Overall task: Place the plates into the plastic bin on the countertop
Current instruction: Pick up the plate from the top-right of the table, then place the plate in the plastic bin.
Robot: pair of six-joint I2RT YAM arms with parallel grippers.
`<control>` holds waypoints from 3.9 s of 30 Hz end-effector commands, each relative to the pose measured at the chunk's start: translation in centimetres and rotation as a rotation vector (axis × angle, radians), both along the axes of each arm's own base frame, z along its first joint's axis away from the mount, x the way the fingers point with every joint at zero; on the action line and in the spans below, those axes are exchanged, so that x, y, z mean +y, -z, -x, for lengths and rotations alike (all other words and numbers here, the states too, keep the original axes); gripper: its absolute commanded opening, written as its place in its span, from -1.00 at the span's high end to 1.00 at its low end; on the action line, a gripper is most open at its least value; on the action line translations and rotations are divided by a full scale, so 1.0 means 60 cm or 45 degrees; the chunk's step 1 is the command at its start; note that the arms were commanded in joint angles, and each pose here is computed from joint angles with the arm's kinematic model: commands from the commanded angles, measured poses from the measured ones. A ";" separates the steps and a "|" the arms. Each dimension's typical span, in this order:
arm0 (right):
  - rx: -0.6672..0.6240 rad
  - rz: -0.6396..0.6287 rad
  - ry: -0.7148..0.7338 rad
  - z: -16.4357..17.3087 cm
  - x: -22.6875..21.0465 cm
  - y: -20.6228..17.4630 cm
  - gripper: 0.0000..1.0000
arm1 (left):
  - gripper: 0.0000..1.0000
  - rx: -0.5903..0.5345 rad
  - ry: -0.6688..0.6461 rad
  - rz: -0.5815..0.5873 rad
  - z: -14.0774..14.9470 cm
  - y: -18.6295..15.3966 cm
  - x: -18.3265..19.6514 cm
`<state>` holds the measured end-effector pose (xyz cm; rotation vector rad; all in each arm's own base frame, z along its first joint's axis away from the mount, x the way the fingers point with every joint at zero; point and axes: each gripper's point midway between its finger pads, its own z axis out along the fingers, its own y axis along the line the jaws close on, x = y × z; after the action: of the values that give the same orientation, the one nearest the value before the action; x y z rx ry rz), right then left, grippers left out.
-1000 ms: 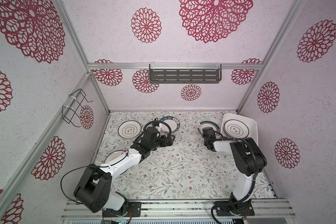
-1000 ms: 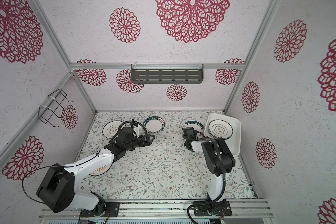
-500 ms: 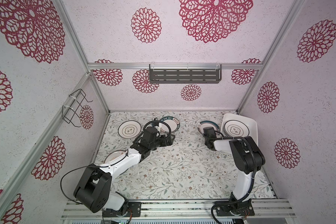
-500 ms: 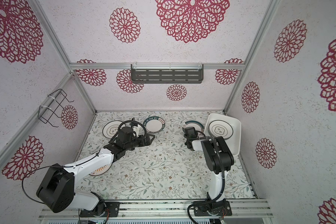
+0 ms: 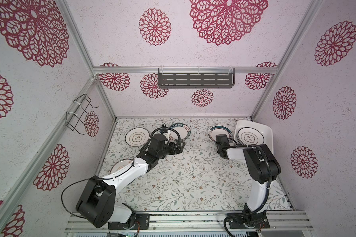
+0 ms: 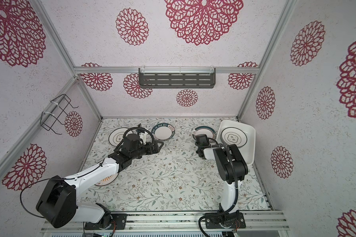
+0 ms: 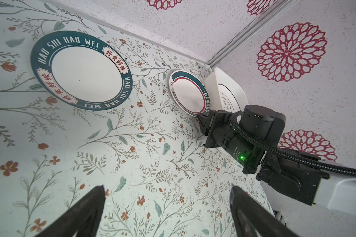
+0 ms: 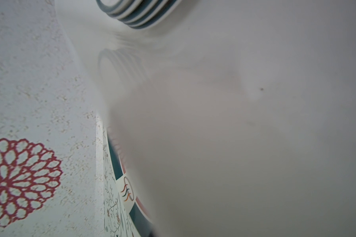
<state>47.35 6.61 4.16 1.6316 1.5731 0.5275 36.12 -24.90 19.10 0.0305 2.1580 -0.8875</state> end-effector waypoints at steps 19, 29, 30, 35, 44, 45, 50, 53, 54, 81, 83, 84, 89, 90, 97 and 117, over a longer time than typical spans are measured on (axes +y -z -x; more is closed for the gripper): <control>-0.043 0.170 -0.270 -0.007 0.057 -0.116 1.00 | -0.94 -0.047 -0.018 0.015 0.015 -0.016 0.019; -0.131 0.177 -0.396 -0.007 0.083 -0.179 1.00 | -0.94 -0.031 0.012 0.040 0.019 -0.014 0.009; -0.140 0.178 -0.407 -0.007 0.085 -0.186 1.00 | -0.94 -0.029 0.014 0.046 0.018 -0.014 0.008; -0.183 0.194 -0.469 0.000 0.091 -0.222 1.00 | -0.94 -0.032 0.033 0.068 0.016 -0.018 -0.003; -0.243 0.259 -0.495 0.021 0.064 -0.279 1.00 | -0.94 -0.046 0.109 0.062 0.007 -0.029 -0.060; -0.249 0.263 -0.496 0.023 0.059 -0.283 1.00 | -0.94 -0.049 0.118 0.061 0.006 -0.032 -0.067; -0.288 0.272 -0.502 0.032 0.027 -0.308 1.00 | -0.94 -0.068 0.165 0.054 -0.005 -0.045 -0.106; -0.306 0.289 -0.487 0.042 -0.001 -0.322 1.00 | -0.94 -0.066 0.200 0.054 -0.011 -0.048 -0.134; -0.312 0.294 -0.481 0.045 -0.009 -0.327 1.00 | -0.94 -0.068 0.209 0.054 -0.013 -0.050 -0.142; -0.393 0.239 -0.209 0.135 -0.281 -0.317 1.00 | -0.94 -0.094 0.397 0.050 -0.014 -0.057 -0.330; -0.389 0.232 -0.182 0.139 -0.301 -0.310 1.00 | -0.94 -0.090 0.407 0.048 -0.011 -0.052 -0.338; -0.387 0.230 -0.172 0.140 -0.310 -0.308 1.00 | -0.94 -0.086 0.408 0.048 -0.011 -0.050 -0.341; -0.387 0.202 -0.112 0.139 -0.355 -0.291 1.00 | -0.94 -0.085 0.431 0.049 -0.003 -0.046 -0.362; -0.381 0.196 -0.107 0.136 -0.362 -0.287 1.00 | -0.94 -0.088 0.432 0.054 -0.003 -0.049 -0.364; -0.333 0.154 -0.125 0.096 -0.382 -0.242 1.00 | -0.94 -0.039 0.437 0.025 -0.004 -0.006 -0.382; -0.152 0.107 -0.196 0.023 -0.391 -0.121 1.00 | -0.94 -0.026 0.402 -0.014 -0.017 0.012 -0.381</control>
<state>43.83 -16.88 8.14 1.5188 1.6564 0.5811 36.81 -47.37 18.17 0.3894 2.1833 -1.0531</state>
